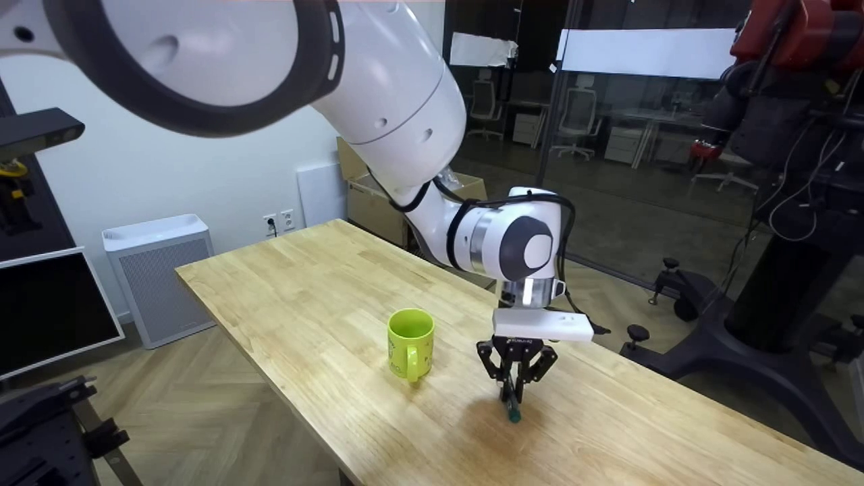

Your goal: Put the marker in the yellow mug cup

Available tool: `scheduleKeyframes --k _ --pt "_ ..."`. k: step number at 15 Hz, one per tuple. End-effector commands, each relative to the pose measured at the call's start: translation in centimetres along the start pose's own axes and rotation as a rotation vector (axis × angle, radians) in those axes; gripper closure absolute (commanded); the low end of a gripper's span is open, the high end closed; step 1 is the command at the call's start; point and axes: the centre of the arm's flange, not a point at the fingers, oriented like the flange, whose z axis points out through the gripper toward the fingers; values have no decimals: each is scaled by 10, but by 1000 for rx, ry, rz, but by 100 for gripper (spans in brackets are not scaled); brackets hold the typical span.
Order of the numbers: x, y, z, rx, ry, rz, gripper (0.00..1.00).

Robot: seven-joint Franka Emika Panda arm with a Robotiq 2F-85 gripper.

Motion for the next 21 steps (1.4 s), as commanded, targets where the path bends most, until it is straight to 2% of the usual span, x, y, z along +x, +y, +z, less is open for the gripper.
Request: scheduleKeyframes --k 1,5,7,13,18,21 --pt "9 1 -7 26 1 4 95" --pt "-2 -24 -27 84 12 -16 95" --pt "-12 -42 -46 86 12 -17 95" --pt "-43 -90 -115 0 48 38 95" --pt "-54 -133 -167 -89 114 61 95" --pt "-52 -146 -187 -121 143 53 95"
